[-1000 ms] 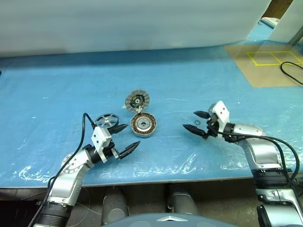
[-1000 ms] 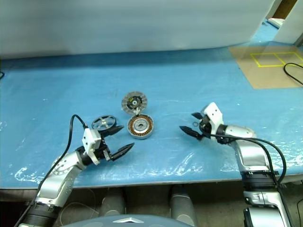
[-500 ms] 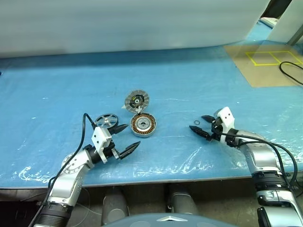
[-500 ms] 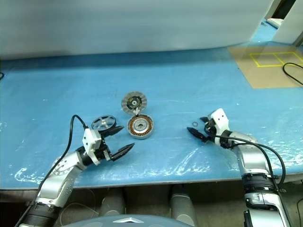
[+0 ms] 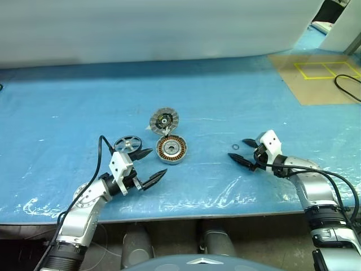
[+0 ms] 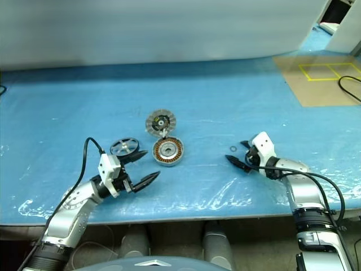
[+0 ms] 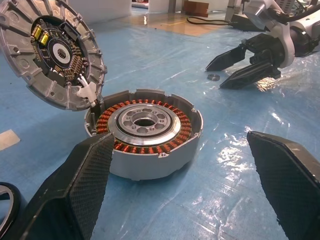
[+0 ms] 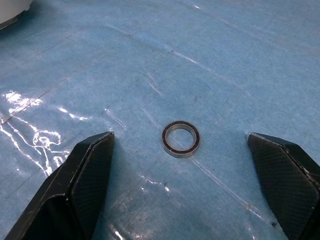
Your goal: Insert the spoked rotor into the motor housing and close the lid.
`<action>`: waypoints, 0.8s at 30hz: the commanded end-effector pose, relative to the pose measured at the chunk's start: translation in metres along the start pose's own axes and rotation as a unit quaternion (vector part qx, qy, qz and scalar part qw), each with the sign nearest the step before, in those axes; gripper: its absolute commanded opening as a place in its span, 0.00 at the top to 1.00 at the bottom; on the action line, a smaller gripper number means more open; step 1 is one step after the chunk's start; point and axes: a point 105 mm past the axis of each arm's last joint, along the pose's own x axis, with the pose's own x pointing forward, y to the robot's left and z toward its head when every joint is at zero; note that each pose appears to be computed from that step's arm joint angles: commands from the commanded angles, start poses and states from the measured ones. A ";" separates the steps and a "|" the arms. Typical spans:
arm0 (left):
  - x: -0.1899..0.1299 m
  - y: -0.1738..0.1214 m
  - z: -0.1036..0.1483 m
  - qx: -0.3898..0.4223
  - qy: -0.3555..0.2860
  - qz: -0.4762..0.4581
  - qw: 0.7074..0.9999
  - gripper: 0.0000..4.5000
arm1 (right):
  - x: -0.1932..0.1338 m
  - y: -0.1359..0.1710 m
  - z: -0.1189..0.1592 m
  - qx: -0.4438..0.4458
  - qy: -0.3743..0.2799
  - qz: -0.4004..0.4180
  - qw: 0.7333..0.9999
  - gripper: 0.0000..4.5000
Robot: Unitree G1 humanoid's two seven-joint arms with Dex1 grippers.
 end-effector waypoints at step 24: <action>-0.002 0.006 0.008 0.021 -0.006 0.003 1.000 0.00 | 0.023 0.004 0.019 -0.016 -0.011 0.006 1.000 0.87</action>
